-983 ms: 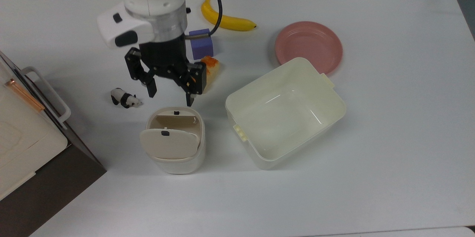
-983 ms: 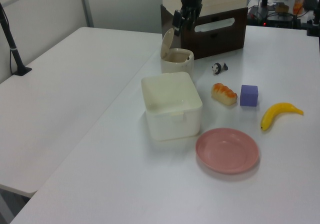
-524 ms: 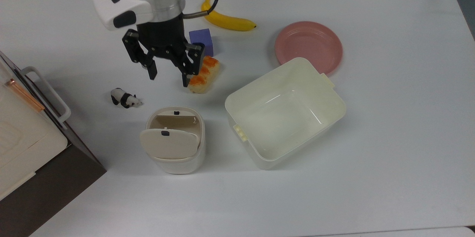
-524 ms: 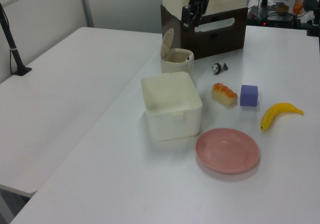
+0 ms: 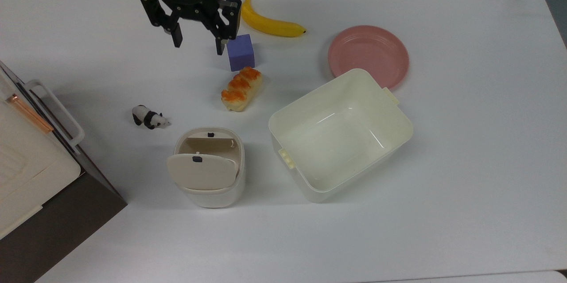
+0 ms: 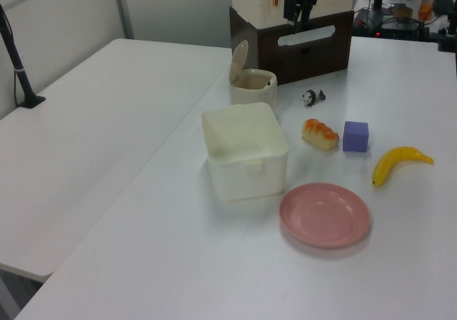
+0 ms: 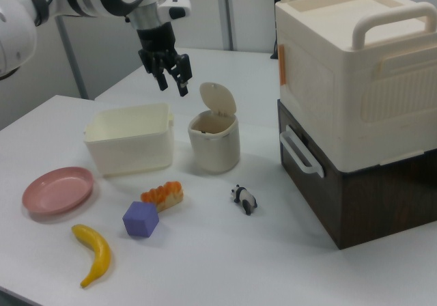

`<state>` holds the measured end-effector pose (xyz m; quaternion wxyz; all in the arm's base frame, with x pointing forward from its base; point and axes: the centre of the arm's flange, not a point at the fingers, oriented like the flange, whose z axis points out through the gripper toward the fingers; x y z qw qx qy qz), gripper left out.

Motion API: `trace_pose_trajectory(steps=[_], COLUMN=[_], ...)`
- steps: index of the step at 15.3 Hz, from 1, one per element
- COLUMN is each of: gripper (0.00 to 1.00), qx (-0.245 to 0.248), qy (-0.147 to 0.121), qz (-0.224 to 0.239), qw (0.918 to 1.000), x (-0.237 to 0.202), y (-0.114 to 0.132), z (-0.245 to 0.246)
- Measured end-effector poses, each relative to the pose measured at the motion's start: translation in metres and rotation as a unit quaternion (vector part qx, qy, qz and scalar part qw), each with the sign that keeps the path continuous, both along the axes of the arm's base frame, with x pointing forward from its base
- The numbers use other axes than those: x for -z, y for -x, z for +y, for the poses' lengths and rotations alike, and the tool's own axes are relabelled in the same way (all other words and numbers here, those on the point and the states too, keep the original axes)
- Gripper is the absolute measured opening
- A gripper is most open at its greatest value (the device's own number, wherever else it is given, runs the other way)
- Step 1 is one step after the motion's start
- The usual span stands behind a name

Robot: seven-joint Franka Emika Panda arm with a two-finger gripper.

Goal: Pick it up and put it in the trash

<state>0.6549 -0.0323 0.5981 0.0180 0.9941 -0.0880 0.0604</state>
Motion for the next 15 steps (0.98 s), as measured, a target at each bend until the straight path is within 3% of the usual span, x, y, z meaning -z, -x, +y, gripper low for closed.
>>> trace_pose_trajectory(steps=[10, 15], gripper=[0.70, 0.70], qx=[-0.023, -0.024], qy=[0.004, 0.003], qz=[0.011, 0.022], qw=[0.9997, 0.9995], x=[-0.012, -0.006], y=[0.039, 0.046], z=[0.016, 0.019])
